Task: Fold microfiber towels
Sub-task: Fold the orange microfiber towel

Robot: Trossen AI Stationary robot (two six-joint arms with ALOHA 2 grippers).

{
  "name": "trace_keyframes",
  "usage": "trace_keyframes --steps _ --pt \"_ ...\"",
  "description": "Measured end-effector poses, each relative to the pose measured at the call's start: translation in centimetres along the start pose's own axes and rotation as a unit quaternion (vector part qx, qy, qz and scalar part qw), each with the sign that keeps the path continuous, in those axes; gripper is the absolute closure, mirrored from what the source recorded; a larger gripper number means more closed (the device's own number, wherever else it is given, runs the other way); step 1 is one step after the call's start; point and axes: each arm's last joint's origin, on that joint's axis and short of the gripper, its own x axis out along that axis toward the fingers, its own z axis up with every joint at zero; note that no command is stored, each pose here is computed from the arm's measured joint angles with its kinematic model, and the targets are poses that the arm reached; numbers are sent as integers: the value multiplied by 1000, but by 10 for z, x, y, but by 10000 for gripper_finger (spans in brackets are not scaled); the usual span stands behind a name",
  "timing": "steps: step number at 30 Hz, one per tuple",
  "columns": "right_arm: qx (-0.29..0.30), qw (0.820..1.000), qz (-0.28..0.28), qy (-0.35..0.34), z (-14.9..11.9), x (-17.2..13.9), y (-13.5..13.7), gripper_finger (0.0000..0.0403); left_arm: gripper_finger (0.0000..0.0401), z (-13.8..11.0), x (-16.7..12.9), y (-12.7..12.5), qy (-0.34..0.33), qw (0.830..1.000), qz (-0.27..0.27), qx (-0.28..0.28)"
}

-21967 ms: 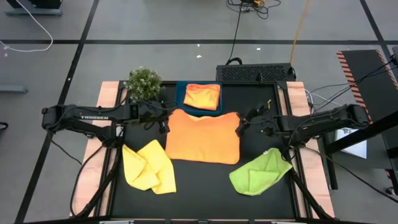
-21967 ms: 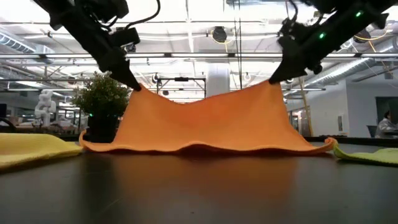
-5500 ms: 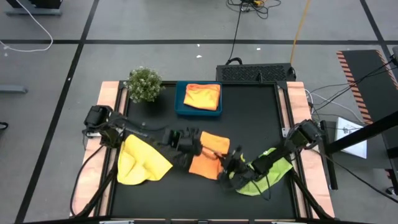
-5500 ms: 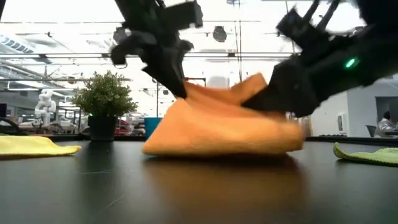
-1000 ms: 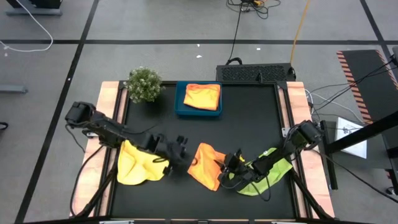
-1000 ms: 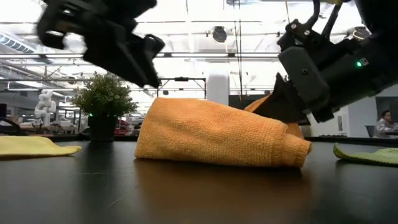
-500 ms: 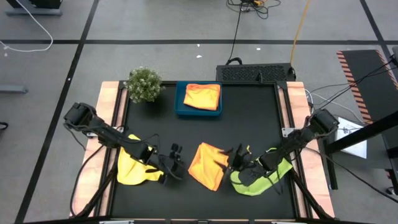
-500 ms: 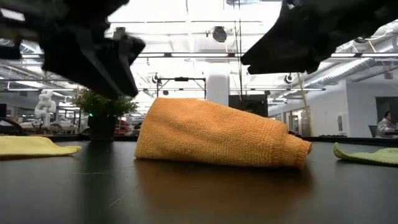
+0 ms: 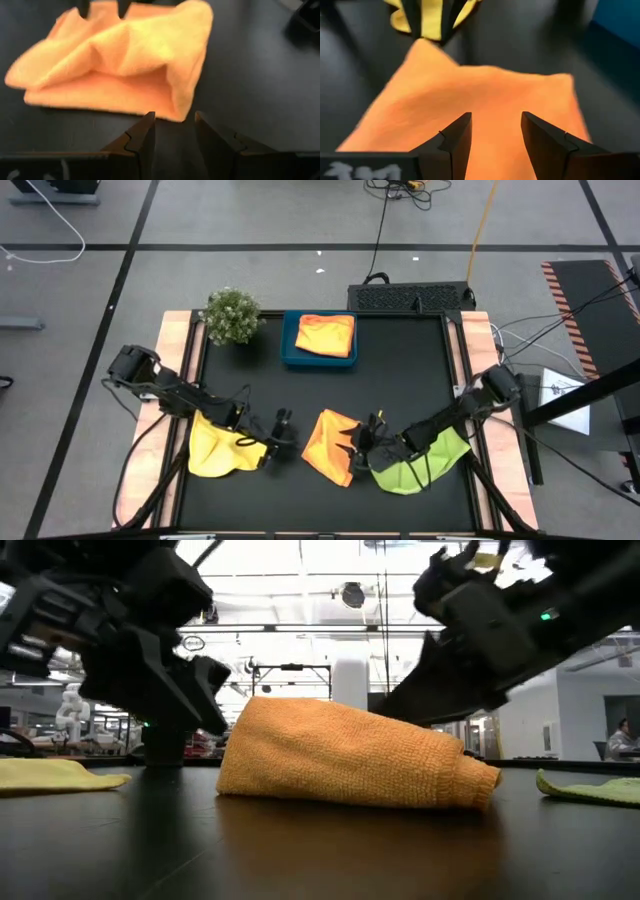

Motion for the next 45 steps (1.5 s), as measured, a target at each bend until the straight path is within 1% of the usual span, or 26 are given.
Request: trace_keyframes --steps 3,5,8,13,21,25,31,37,43,45 --pt "-4 1000 -12 -1 3 5 -7 241 258 0 8 -1 -23 1000 -15 -6" --pt "-5 1000 -18 1 5 8 -11 241 258 -5 15 -1 -17 1000 -21 -10" --pt "-10 1000 -16 14 3 10 -13 241 258 -13 22 0 -7 1000 -15 -12" --pt "-16 999 -9 29 2 11 -14 241 258 -10 27 1 -22 1000 -9 -11" --pt "5 999 -29 46 0 14 -22 241 258 -6 35 -2 -24 999 -22 -10" --pt "19 998 -42 54 0 17 -27 241 258 -2 38 -6 -29 999 -37 -5" --pt "36 995 -67 72 -2 22 -38 241 258 -7 42 -12 -20 999 -45 3" --pt "49 993 -81 77 -1 25 -44 241 258 -16 48 -23 -3 997 -79 17" --pt "52 992 -87 77 -2 25 -45 241 258 -18 49 -31 4 993 -116 15" --pt "52 992 -87 77 -1 25 -45 241 258 -17 47 -33 8 993 -119 18"
